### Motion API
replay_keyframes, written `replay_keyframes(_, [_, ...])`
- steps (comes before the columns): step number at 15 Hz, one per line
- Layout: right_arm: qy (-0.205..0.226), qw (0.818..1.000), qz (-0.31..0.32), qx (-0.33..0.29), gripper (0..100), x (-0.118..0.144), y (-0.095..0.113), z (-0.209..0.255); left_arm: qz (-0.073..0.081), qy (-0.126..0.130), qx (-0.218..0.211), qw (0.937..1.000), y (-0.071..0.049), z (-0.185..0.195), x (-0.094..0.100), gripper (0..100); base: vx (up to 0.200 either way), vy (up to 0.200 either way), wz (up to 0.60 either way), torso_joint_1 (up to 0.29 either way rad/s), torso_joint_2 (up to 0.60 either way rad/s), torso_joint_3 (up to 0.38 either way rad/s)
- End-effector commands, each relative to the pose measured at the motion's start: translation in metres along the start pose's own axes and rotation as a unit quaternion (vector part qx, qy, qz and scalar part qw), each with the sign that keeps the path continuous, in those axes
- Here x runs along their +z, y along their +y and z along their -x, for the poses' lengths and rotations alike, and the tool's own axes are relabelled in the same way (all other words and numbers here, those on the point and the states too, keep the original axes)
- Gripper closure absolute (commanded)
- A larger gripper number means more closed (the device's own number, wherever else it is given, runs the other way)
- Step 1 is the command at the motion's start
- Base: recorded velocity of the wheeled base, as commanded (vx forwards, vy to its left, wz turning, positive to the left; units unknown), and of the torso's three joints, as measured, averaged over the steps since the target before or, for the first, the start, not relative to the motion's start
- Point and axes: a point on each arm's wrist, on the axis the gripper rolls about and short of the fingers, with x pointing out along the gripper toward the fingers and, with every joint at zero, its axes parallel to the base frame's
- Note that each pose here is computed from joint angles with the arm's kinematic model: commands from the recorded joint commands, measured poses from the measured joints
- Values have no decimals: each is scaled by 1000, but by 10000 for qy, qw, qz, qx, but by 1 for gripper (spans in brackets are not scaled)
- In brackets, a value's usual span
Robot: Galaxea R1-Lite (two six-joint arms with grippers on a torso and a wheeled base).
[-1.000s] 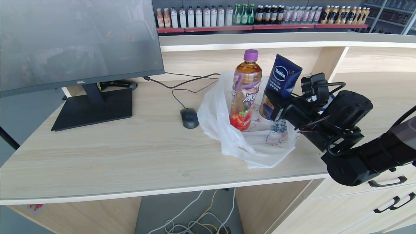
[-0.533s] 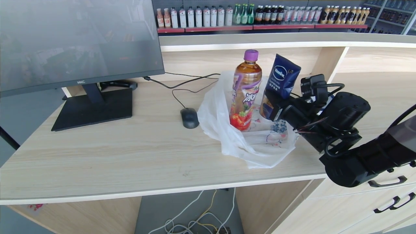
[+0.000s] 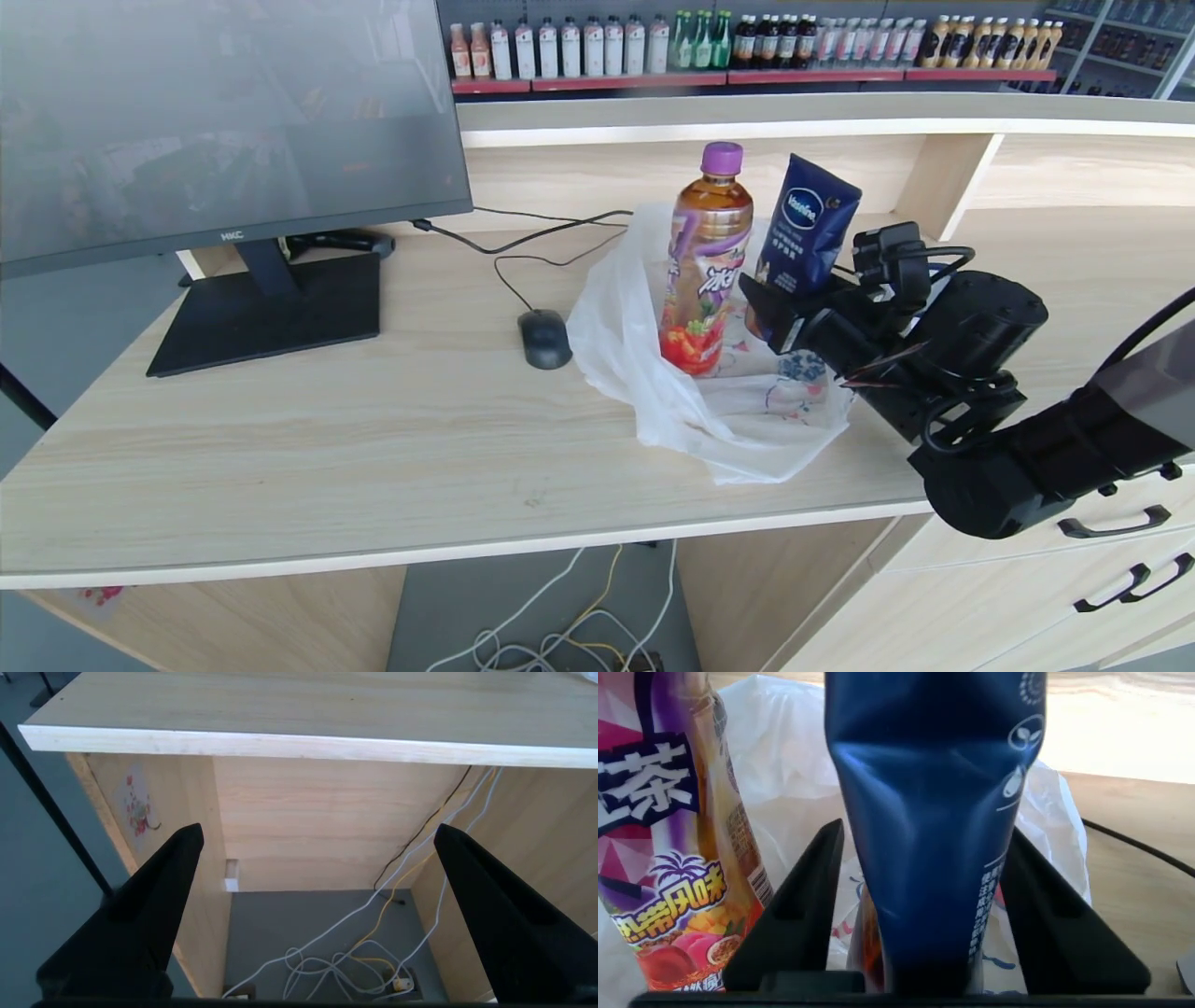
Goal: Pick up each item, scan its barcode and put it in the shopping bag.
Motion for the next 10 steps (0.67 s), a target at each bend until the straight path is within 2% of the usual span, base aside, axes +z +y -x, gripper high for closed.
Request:
replay_keyframes(1, [-27,10000,6,-1,0,1,0,0,0,-1,3,10000,0,0,0,0,0,0,0,0,0,0])
replay_keyframes(6, [-95,10000,18,-13,0,4,0,1,0,-1,3,10000,0,0,0,0,0,0,0,0,0,0])
replay_keyframes(10, [-385,9993,17,-30,0,29,-1,22,0,-1,3,10000,0,0,0,0,0,0,0,0,0,0])
